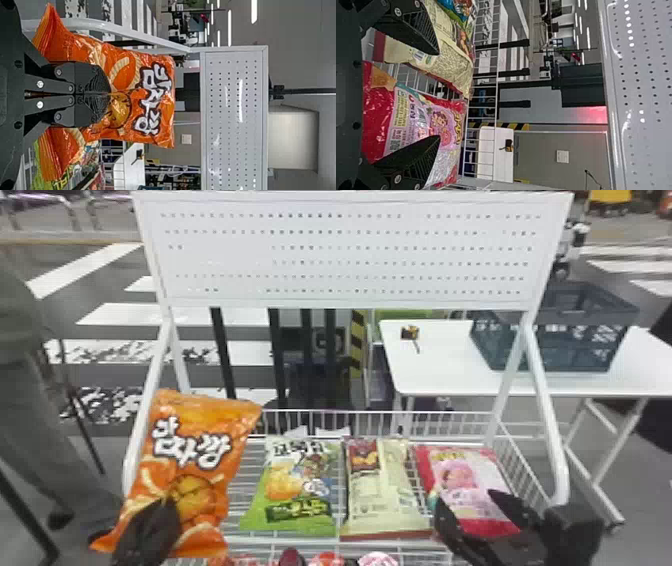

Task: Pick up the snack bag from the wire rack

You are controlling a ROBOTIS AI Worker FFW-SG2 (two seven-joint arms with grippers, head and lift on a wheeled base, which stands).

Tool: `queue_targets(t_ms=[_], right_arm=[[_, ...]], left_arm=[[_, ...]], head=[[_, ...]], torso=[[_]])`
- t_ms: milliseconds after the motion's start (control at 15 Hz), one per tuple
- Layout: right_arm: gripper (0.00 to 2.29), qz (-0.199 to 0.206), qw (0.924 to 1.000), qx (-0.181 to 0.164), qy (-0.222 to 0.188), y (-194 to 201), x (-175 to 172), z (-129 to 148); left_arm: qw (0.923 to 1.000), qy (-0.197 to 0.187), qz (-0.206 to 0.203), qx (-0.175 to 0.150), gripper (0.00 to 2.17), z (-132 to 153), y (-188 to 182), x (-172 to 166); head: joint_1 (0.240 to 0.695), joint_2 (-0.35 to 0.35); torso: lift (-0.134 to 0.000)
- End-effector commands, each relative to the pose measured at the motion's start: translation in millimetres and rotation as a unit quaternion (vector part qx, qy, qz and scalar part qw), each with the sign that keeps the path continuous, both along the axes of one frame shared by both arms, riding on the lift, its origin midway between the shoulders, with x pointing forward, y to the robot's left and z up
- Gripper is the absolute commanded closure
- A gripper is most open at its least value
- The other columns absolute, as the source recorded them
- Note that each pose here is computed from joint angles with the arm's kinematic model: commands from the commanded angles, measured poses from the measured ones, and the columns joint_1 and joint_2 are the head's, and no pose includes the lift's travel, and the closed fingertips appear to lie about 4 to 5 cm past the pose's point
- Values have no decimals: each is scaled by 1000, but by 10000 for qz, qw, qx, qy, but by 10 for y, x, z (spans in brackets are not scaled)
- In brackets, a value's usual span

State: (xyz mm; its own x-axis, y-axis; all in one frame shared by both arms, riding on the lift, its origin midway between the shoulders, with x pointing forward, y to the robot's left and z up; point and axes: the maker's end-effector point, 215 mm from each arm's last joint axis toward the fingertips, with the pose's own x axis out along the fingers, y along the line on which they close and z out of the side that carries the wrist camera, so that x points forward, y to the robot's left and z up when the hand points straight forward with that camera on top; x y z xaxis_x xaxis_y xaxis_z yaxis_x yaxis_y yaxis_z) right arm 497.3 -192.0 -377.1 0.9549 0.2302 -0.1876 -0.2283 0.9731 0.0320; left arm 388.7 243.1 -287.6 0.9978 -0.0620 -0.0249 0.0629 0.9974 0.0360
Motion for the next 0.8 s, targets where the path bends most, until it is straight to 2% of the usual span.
queue_targets(t_ms=[0, 200, 400, 600, 667, 733], right_arm=[[151, -152, 9997, -163, 50, -85, 359, -110], [151, -409, 9986, -312, 120, -305, 632, -213], [151, -642, 9965, -470, 263, -531, 751, -348], [184, -736, 9937, -549, 638, -649, 770, -594], [272, -740, 9932, -538, 714, -651, 760, -637], [589, -724, 9927, -520, 806, -645, 742, -680]], left_arm=[[10000, 10, -51, 9, 2084, -22, -70, 47], [9999, 54, -79, 31, 2084, -81, -121, 87], [9999, 64, -88, 26, 2084, -104, -134, 117], [9999, 105, -97, 30, 2084, -148, -140, 125], [9999, 114, -102, 27, 2084, -152, -148, 129], [9999, 114, -107, 31, 2084, -156, -153, 132]], head=[[499, 0], [499, 0], [499, 0], [499, 0], [499, 0], [499, 0]], torso=[[0], [0], [0], [0], [0], [0]])
